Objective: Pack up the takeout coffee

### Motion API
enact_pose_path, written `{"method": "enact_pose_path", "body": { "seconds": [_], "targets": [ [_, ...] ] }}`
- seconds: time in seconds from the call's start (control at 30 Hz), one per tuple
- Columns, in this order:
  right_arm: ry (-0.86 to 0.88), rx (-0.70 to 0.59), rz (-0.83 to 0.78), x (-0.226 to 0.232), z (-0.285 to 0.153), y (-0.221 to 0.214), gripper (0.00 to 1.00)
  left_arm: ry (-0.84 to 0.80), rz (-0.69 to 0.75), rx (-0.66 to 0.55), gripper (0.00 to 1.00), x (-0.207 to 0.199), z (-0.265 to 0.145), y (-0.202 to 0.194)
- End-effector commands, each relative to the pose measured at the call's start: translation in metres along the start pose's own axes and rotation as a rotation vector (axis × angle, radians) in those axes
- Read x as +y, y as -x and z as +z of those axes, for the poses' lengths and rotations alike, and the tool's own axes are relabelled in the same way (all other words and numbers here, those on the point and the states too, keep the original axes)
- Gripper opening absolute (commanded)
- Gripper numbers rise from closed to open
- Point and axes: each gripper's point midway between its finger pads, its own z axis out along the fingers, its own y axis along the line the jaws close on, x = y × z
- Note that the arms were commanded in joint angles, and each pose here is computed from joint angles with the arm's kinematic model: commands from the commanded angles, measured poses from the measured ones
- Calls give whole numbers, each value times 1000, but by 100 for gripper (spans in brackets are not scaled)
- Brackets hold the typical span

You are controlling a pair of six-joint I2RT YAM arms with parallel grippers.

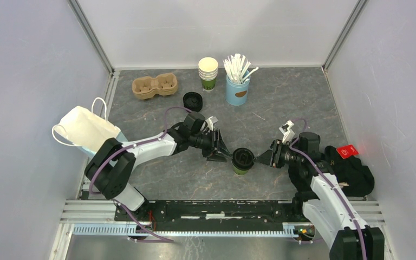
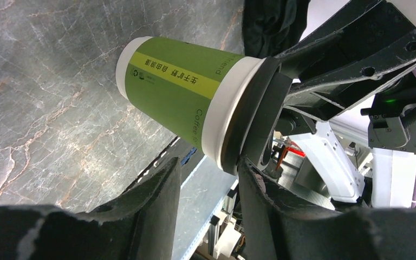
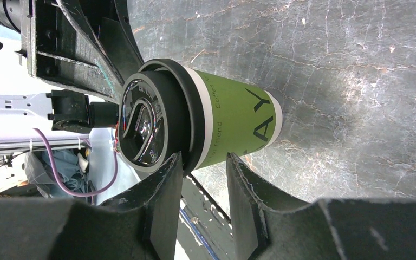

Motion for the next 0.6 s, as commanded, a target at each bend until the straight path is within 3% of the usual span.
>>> {"method": "enact_pose_path", "body": {
  "seconds": [0.0,0.27,0.47,0.57],
  "targets": [
    [27,-16,-32,5,2,7,41,-30,34,-18,50,-17,4,10],
    [39,-13,-40,12,0,9,41,-6,52,-33,54,-18,1,11],
    [36,-7,-41,9,2,8,41,50,39,-34,50,-6,6,12],
    [20,-7,-30,5,4,7,41,125,32,-39,43,9,9,12]
  ]
}}
